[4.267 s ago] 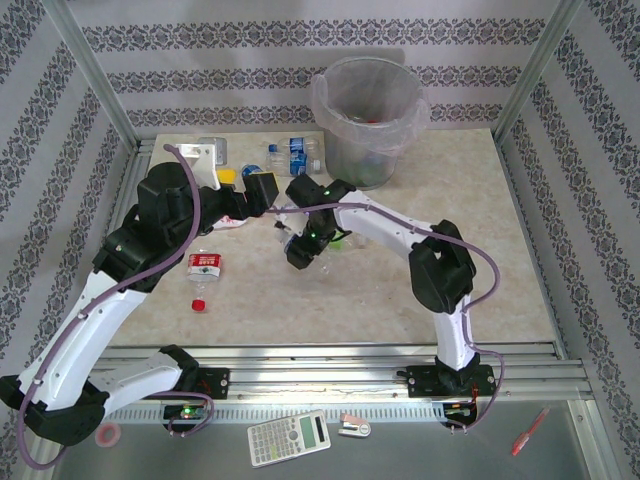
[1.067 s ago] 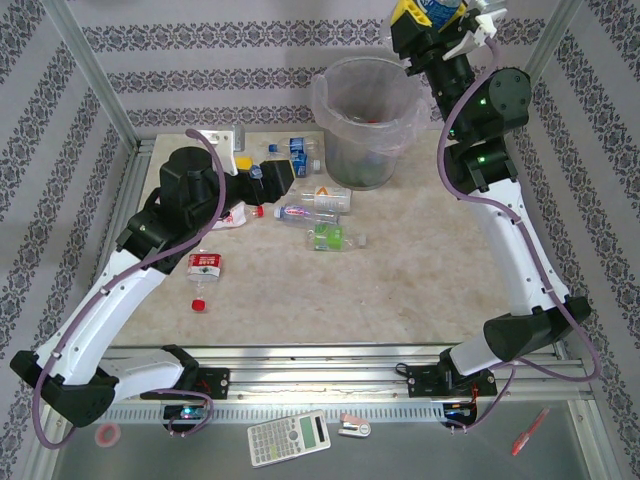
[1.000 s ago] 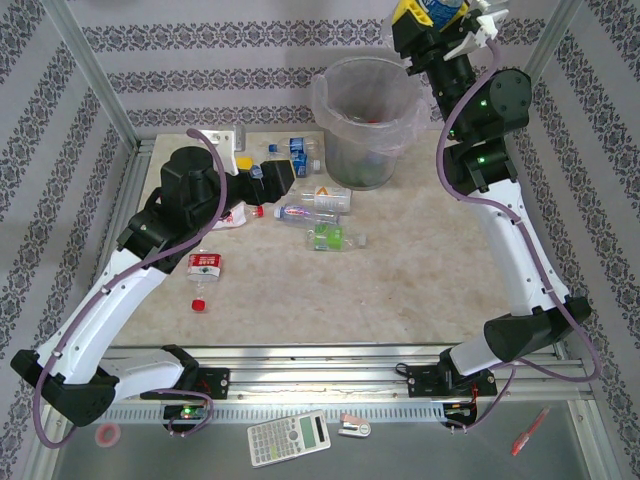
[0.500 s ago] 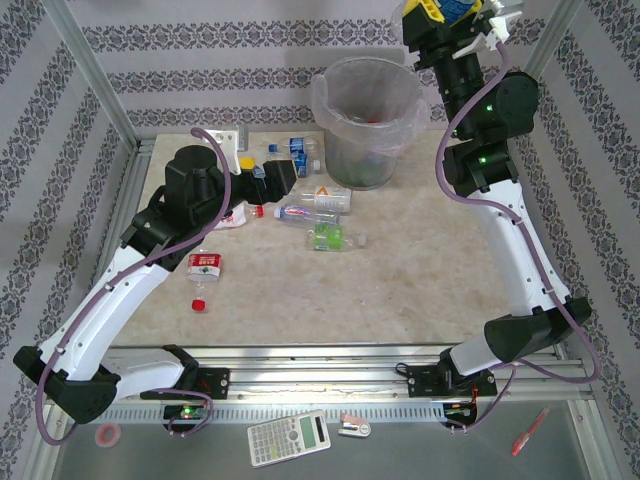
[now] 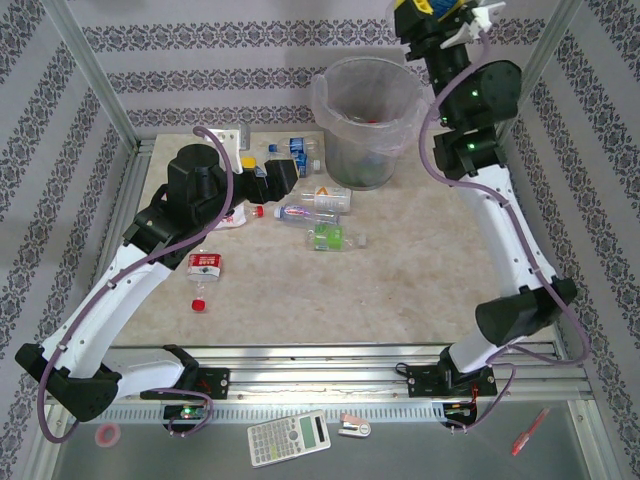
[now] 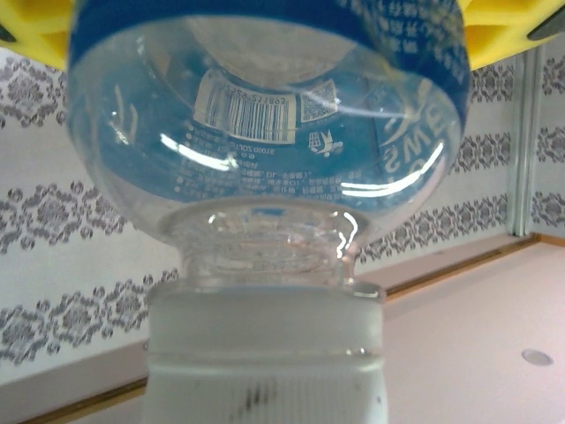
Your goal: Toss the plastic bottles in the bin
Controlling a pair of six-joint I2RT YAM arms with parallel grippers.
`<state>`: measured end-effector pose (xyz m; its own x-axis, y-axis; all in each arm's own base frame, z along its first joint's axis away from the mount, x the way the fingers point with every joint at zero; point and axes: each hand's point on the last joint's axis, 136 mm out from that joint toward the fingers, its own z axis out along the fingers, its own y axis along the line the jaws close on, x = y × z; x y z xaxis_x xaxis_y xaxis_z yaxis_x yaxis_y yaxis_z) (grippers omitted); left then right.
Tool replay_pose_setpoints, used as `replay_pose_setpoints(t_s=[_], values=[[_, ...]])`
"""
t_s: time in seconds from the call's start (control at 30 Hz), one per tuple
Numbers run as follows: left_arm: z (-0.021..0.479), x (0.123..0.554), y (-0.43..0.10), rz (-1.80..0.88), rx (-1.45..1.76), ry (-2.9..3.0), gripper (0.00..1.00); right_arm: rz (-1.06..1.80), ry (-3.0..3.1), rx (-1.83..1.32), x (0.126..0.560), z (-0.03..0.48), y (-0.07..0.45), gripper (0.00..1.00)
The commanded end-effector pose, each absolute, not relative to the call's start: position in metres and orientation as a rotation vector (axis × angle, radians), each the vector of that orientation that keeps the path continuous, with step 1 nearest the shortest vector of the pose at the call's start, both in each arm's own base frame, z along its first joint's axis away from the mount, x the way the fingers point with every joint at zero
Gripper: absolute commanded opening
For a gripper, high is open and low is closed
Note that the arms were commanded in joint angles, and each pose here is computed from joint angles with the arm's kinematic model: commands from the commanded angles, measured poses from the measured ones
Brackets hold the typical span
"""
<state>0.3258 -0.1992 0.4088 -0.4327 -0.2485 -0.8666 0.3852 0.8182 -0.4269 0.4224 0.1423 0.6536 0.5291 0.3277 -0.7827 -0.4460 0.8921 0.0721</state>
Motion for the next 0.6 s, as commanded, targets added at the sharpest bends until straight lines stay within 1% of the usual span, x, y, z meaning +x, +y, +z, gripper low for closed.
replay_pose_setpoints(t_s=[0.0, 0.03, 0.07, 0.1, 0.13, 0.17, 0.23, 0.27, 0.33, 0.4, 0.57], values=[[0.426, 0.323, -0.192, -0.715, 0.082, 1.846, 1.0, 0.408, 1.039, -0.143, 0.479, 0.61, 0.147, 0.31], [0.425, 0.322, -0.192, -0.714, 0.079, 1.848, 1.0, 0.401, 1.096, -0.142, 0.498, 0.592, 0.15, 0.32], [0.426, 0.321, -0.19, -0.716, 0.074, 1.843, 1.0, 0.398, 1.171, -0.131, 0.517, 0.571, 0.152, 0.35], [0.424, 0.321, -0.19, -0.716, 0.072, 1.845, 1.0, 0.407, 1.246, -0.115, 0.539, 0.546, 0.154, 0.46], [0.423, 0.32, -0.19, -0.718, 0.069, 1.847, 1.0, 0.411, 1.316, -0.098, 0.557, 0.524, 0.155, 0.58], [0.422, 0.32, -0.19, -0.719, 0.067, 1.849, 1.0, 0.405, 1.396, -0.092, 0.574, 0.5, 0.155, 0.67], [0.418, 0.32, -0.191, -0.726, 0.066, 1.854, 1.0, 0.401, 1.498, -0.07, 0.593, 0.472, 0.153, 0.85], [0.416, 0.32, -0.192, -0.732, 0.071, 1.857, 1.0, 0.393, 1.535, -0.057, 0.598, 0.466, 0.151, 0.91], [0.413, 0.321, -0.195, -0.742, 0.076, 1.867, 1.0, 0.392, 1.531, -0.063, 0.596, 0.474, 0.149, 0.94], [0.412, 0.322, -0.197, -0.75, 0.081, 1.872, 1.0, 0.385, 1.482, -0.089, 0.585, 0.496, 0.15, 0.98], [0.408, 0.323, -0.198, -0.758, 0.075, 1.87, 1.0, 0.411, 1.422, -0.155, 0.547, 0.536, 0.153, 0.98]])
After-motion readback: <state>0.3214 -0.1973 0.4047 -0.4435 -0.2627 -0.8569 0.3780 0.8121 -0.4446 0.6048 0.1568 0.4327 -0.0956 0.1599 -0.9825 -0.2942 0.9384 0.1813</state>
